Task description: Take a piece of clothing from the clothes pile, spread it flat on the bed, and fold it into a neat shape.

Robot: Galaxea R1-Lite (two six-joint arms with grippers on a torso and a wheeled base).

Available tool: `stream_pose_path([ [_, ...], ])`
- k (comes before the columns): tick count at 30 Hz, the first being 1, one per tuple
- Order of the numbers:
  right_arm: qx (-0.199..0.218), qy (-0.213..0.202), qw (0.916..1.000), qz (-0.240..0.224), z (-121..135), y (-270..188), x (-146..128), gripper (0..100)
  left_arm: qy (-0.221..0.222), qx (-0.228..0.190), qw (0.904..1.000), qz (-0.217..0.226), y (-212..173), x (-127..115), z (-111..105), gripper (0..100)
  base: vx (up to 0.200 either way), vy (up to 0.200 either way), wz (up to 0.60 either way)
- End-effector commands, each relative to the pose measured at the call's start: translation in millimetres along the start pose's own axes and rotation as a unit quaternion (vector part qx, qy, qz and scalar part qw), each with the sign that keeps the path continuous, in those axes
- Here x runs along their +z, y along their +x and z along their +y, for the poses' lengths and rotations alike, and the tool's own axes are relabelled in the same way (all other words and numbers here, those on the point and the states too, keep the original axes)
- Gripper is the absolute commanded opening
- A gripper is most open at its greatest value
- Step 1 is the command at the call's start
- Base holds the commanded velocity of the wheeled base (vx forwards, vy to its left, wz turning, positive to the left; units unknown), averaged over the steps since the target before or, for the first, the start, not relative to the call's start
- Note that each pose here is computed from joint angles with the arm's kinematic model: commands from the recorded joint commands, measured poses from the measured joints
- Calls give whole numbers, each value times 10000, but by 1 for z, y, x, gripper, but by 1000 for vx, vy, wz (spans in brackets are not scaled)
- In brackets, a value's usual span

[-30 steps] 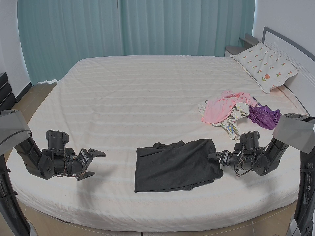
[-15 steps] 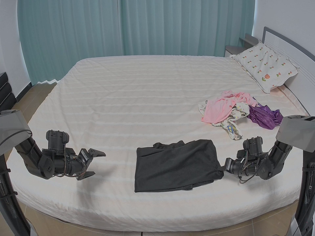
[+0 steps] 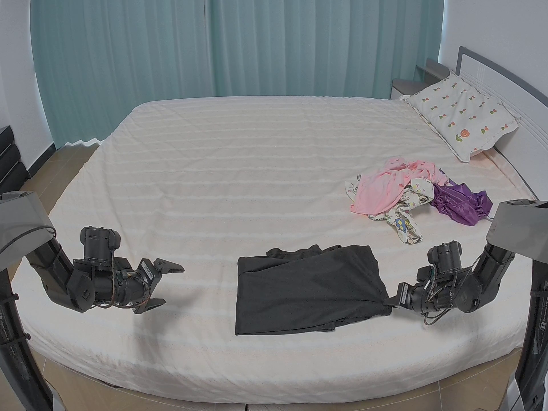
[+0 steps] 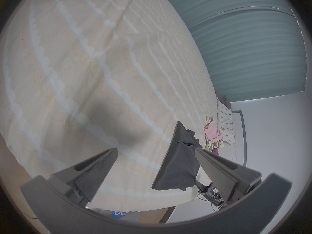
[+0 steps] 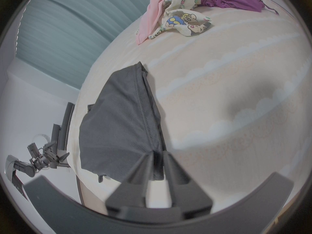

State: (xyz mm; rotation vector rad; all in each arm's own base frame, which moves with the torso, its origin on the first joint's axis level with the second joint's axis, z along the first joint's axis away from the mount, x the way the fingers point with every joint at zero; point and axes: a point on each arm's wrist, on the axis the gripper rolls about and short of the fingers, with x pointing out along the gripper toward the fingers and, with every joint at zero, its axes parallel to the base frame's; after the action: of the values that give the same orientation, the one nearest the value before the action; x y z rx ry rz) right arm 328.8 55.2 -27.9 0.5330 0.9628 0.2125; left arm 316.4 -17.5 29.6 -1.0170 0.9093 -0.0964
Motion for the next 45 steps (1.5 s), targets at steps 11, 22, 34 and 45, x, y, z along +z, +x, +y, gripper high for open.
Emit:
stream_pose_path([
  [11, 336, 141, 9972, -647, 20, -6, 43, 100, -6, 6, 10000, 1, 0, 0, 0, 100, 0, 0, 0],
  [22, 469, 931, 9898, -975, 35, 58, 67, 100, -2, 102, 9999, -78, 1, -1, 1, 100, 0, 0, 0],
  [34, 455, 910, 9868, -1261, 40, 83, 78, 0, -21, 108, 9999, -74, 1, -2, 1, 100, 0, 0, 0],
  [45, 387, 1318, 9757, -1708, 42, 78, 95, 0, -28, 108, 9999, -74, 1, -2, 1, 100, 0, 0, 0],
])
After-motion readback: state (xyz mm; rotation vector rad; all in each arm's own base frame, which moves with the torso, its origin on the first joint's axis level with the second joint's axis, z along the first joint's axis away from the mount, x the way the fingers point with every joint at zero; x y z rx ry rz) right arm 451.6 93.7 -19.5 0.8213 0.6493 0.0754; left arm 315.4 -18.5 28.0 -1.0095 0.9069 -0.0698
